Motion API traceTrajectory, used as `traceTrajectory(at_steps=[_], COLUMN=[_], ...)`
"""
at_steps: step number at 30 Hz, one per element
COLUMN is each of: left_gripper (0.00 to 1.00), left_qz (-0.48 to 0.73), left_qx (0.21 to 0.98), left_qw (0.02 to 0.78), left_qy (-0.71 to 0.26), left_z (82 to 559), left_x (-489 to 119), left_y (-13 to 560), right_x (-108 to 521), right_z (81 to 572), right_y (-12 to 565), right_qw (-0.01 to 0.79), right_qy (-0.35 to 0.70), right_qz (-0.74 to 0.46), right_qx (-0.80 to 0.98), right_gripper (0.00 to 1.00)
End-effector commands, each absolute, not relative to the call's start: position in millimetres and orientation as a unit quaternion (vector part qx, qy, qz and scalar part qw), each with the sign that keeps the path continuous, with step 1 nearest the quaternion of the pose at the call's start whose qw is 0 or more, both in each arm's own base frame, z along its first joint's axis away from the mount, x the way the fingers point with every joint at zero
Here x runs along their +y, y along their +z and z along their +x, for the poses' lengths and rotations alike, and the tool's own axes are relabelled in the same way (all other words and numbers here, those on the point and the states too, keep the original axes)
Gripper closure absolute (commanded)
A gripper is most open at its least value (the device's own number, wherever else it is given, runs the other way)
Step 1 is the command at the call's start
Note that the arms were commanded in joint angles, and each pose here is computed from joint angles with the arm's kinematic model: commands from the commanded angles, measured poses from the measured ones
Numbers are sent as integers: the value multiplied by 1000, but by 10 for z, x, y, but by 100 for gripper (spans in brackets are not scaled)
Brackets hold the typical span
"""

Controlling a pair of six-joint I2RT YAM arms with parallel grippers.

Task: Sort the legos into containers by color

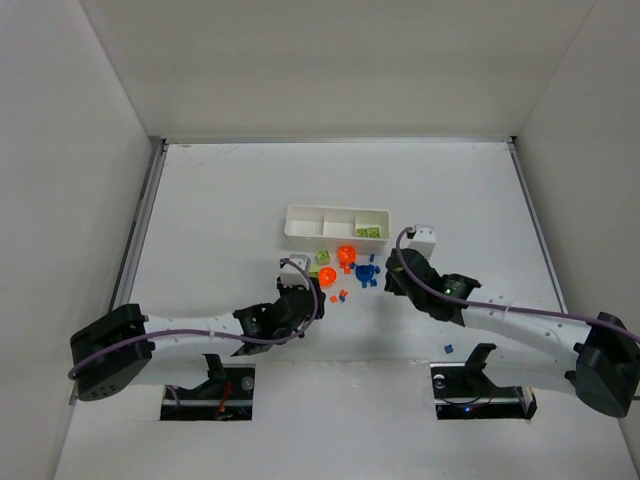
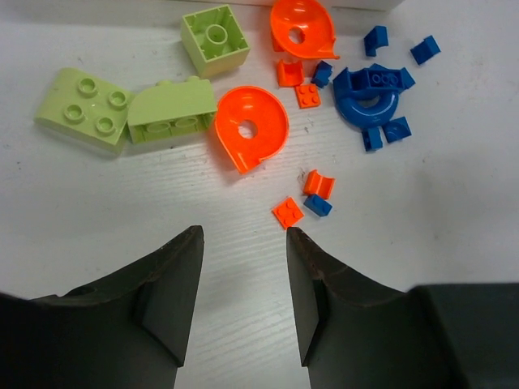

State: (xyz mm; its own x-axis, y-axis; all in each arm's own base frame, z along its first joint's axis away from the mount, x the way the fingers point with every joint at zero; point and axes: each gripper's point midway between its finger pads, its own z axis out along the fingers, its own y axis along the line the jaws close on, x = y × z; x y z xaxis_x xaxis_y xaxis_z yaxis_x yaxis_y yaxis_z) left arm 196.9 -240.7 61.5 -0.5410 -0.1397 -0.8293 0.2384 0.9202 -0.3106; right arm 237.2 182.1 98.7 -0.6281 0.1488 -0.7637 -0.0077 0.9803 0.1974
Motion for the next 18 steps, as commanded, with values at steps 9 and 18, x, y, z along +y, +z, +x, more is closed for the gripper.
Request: traceTrajectory(at_steps=[9,18], left_gripper=[63,60], left_qz=[60,270], left_qx=[832,761], left_qw=[486,472], left_qy=[-262,-353], left_z=[1765,725], left_x=[-2806,-4070], left_y=[951,1187], right_x=[1682,1006], right_z=[2582,2902], right_y=[928,2338], right_qw=[453,555], right_qy=[71,125], right_qz=[115,195], right_qx=[881,799], right_gripper=[50,39])
